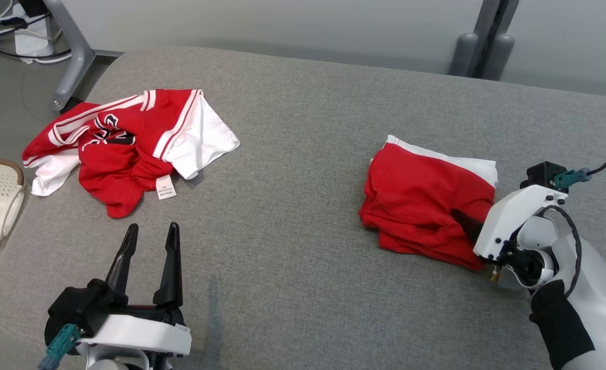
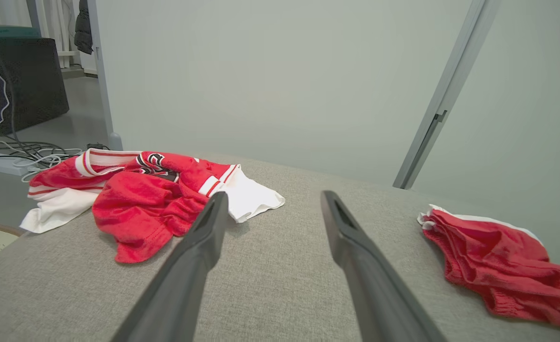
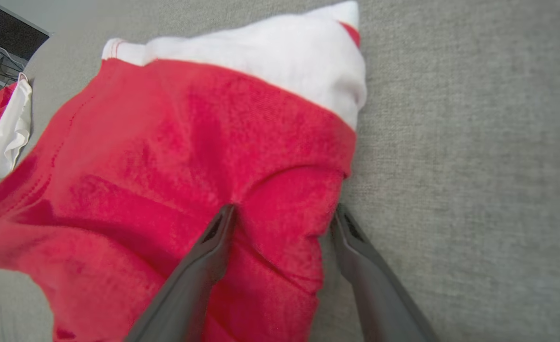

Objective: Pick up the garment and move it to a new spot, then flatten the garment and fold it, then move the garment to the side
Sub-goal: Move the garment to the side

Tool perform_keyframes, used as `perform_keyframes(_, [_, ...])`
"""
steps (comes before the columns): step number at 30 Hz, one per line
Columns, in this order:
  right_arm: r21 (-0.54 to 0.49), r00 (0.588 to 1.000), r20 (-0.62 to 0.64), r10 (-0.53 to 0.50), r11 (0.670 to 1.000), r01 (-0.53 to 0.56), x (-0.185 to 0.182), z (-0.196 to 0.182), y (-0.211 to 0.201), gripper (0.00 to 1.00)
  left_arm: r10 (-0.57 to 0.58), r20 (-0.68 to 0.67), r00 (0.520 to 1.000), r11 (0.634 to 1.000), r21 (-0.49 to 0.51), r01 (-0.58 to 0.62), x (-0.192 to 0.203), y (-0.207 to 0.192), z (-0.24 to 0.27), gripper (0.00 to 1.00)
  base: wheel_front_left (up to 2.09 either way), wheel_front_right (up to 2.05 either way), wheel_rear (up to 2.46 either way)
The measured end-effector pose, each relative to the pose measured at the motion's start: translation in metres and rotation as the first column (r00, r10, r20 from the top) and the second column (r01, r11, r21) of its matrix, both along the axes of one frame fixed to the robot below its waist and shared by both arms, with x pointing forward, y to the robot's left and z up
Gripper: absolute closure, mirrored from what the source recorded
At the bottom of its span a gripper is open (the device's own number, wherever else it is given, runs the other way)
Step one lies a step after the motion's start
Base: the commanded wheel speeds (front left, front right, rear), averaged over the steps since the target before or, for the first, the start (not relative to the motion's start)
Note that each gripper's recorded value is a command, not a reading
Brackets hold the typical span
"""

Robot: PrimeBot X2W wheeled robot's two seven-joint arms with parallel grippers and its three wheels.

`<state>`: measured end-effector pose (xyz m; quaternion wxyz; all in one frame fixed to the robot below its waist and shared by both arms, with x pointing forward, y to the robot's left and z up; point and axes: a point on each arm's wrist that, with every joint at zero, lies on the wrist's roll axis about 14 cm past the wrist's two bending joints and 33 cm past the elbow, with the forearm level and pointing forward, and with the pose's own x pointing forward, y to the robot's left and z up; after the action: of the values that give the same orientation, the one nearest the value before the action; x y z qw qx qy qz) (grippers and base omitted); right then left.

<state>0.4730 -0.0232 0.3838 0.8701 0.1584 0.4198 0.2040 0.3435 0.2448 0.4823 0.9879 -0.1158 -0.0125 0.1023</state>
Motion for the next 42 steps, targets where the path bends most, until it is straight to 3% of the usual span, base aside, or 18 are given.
perform_keyframes(2, [0.001, 1.0, -0.021, 0.003, 1.0, -0.003, -0.003, -0.005, 0.002, 0.0, 0.008, -0.004, 1.0, 1.0, 0.001, -0.008, -0.001, 0.002, -0.001, 0.0, 0.0, 0.0, 0.0])
perform_keyframes(3, [0.001, 1.0, -0.023, 0.004, 1.0, -0.004, -0.003, -0.006, 0.003, 0.2, 0.008, -0.005, 1.0, 1.0, 0.001, -0.008, -0.001, 0.002, -0.001, 0.0, 0.0, 0.0, 0.0])
perform_keyframes(4, [0.005, 1.0, -0.012, -0.001, 1.0, 0.001, -0.001, -0.004, 0.004, 0.72, 0.01, -0.004, 1.0, 1.0, 0.0, -0.01, -0.001, 0.002, -0.001, 0.0, 0.0, 0.0, 0.0])
perform_keyframes(5, [0.012, 1.0, -0.001, -0.005, 1.0, 0.005, -0.001, -0.003, 0.005, 1.0, 0.009, -0.003, 1.0, 1.0, 0.0, -0.009, -0.001, 0.002, -0.001, 0.0, 0.0, 0.0, 0.0])
perform_keyframes(15, [0.044, 0.988, 0.139, -0.071, 0.997, 0.065, 0.008, 0.023, -0.01, 1.0, -0.069, 0.021, 0.997, 0.998, 0.0, 0.069, 0.014, -0.019, 0.004, 0.0, 0.0, 0.0, 0.0])
perform_keyframes(24, [0.013, 0.956, 0.215, -0.199, 0.98, 0.201, -0.005, 0.033, -0.079, 1.0, -0.238, 0.06, 0.969, 0.971, 0.01, 0.238, 0.04, -0.07, 0.014, 0.0, 0.0, 0.0, 0.0])
perform_keyframes(30, [0.019, 0.922, 0.238, -0.306, 0.95, 0.31, -0.022, 0.04, -0.127, 1.0, -0.389, 0.078, 0.918, 0.921, 0.005, 0.39, 0.058, -0.123, 0.016, 0.0, 0.0, 0.0, 0.0])
perform_keyframes(37, [0.02, 0.874, 0.257, -0.413, 0.906, 0.422, -0.047, 0.043, -0.176, 1.0, -0.551, 0.096, 0.829, 0.833, 0.007, 0.553, 0.073, -0.186, 0.019, 0.0, 0.0, 0.0, 0.0])
perform_keyframes(42, [-0.01, 0.856, 0.285, -0.432, 0.891, 0.453, -0.053, 0.044, -0.2, 1.0, -0.626, 0.097, 0.774, 0.777, 0.001, 0.629, 0.079, -0.218, 0.016, 0.0, 0.0, 0.0, 0.0])
